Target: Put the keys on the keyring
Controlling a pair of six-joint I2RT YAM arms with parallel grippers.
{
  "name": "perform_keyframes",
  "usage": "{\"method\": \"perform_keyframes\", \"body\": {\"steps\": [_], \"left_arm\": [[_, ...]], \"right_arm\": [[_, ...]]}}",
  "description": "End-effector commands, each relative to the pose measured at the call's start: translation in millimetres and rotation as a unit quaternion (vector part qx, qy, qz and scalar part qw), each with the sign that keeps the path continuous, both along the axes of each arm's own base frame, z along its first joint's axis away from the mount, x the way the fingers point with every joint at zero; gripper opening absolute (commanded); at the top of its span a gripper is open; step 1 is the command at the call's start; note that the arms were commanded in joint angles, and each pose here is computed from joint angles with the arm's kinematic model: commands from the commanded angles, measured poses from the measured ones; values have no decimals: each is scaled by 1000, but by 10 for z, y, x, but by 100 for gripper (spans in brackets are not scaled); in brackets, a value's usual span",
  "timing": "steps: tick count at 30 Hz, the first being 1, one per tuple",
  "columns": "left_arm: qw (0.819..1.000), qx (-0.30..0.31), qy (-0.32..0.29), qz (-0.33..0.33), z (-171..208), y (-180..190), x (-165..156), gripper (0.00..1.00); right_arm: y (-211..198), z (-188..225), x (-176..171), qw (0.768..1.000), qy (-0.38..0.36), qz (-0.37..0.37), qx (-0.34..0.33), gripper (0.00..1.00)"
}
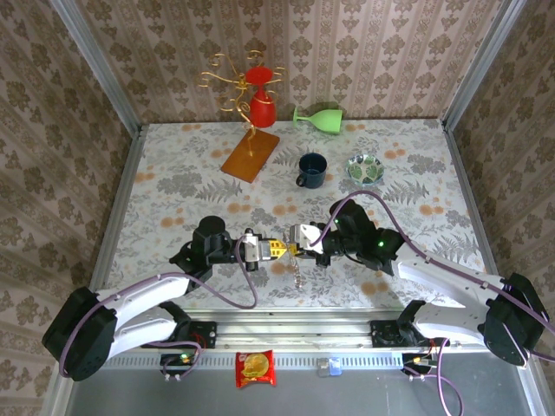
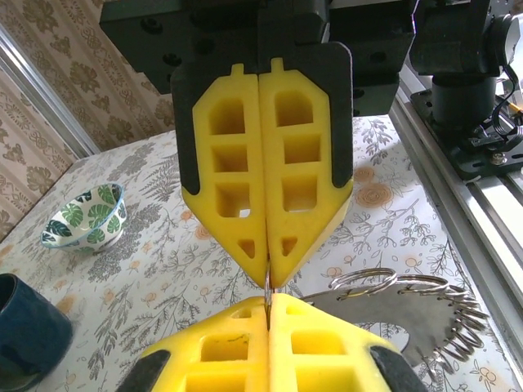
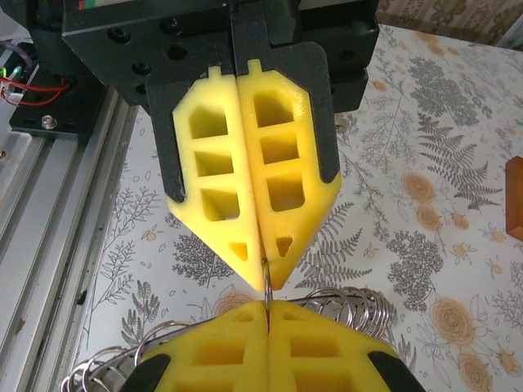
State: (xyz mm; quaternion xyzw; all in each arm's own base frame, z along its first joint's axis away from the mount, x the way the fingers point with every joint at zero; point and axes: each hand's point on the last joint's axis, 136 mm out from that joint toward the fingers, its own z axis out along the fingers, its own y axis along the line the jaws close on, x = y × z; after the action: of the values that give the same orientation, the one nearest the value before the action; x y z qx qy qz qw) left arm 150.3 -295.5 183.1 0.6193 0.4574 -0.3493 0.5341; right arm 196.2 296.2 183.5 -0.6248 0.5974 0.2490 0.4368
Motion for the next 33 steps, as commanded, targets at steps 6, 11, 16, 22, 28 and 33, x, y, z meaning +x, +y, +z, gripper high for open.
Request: {"method": "perform_keyframes", "body": {"steps": [6, 11, 16, 22, 28, 33], "left_arm": [[999, -18, -20, -21, 182, -54, -22, 0], [999, -22, -18, -23, 197, -57, -29, 0], [999, -22, -18, -24, 192, -58, -32, 0], [999, -19, -20, -25, 174, -53, -38, 0], [999, -16, -19, -28, 142, -56, -44, 0], [999, -16, -22, -31, 147, -64, -57, 0]], "right_arm": [[92, 128, 95, 1000, -21, 1, 3, 17], [119, 109, 89, 1000, -20, 7, 1, 17], [105, 38, 64, 1000, -12, 13, -12, 17], [36, 19, 56, 1000, -13, -1, -17, 20], [-32, 18, 7, 1000, -18, -7, -12, 24], [-5, -64, 2, 1000, -8, 2, -26, 24]]}}
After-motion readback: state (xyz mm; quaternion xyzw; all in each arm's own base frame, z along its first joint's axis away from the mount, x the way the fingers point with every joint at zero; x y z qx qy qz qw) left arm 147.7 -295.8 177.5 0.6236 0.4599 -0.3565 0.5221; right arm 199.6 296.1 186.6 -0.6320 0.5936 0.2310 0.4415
